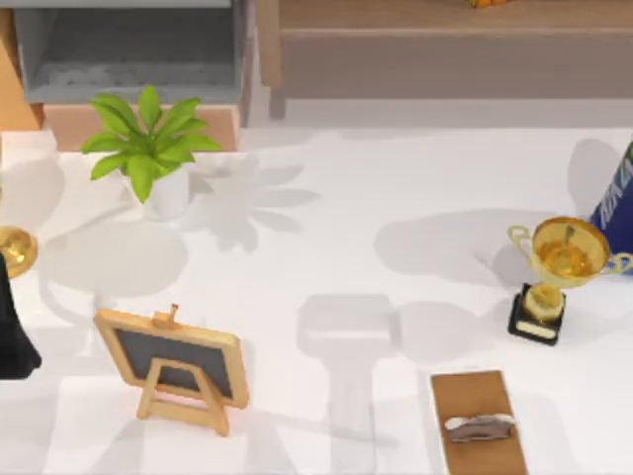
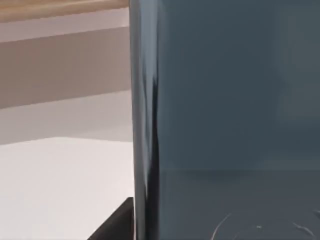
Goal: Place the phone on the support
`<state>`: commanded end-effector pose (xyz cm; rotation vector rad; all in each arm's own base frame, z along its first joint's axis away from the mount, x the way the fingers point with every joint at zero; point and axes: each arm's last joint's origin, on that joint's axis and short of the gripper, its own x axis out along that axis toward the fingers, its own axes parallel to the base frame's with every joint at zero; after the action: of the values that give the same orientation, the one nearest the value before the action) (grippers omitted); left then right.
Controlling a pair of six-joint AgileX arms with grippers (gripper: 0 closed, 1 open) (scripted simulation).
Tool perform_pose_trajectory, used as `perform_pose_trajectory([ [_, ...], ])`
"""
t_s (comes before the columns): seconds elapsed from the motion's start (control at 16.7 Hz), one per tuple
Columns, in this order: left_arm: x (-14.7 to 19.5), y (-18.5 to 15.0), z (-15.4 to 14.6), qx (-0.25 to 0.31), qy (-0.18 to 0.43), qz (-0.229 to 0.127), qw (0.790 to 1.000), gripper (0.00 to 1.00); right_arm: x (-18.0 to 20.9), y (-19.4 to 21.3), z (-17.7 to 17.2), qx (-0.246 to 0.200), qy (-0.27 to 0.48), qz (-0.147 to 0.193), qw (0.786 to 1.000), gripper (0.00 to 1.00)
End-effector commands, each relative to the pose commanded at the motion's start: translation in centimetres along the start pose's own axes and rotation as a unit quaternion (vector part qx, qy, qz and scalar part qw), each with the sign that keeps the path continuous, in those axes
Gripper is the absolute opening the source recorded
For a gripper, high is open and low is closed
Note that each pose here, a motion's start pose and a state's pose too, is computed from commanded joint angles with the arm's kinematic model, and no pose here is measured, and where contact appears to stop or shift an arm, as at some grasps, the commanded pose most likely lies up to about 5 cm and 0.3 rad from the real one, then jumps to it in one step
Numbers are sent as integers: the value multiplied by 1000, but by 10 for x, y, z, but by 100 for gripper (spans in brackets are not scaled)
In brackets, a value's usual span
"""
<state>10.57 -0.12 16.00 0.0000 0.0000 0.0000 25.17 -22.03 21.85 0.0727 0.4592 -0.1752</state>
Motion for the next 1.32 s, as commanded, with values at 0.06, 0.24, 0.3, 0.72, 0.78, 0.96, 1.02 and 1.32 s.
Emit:
perform_pose_trajectory([
  [0.06,0,0,0,0,0,0,1000,100,6,1,0,-3,-1,2,1000,0],
  [0.24,0,0,0,0,0,0,1000,100,25,5,-2,-16,-4,8,1000,0],
  [0.3,0,0,0,0,0,0,1000,100,30,4,-3,-19,-3,8,1000,0],
  [0.72,0,0,0,0,0,0,1000,100,36,3,-4,-23,-3,10,1000,8],
  [0.78,0,0,0,0,0,0,1000,100,36,3,-4,-23,-3,10,1000,15],
  [0.96,0,0,0,0,0,0,1000,100,36,3,-4,-23,-3,10,1000,38],
  [1.02,0,0,0,0,0,0,1000,100,36,3,-4,-23,-3,10,1000,45],
  [1.32,0,0,0,0,0,0,1000,100,36,3,-4,-23,-3,10,1000,83],
])
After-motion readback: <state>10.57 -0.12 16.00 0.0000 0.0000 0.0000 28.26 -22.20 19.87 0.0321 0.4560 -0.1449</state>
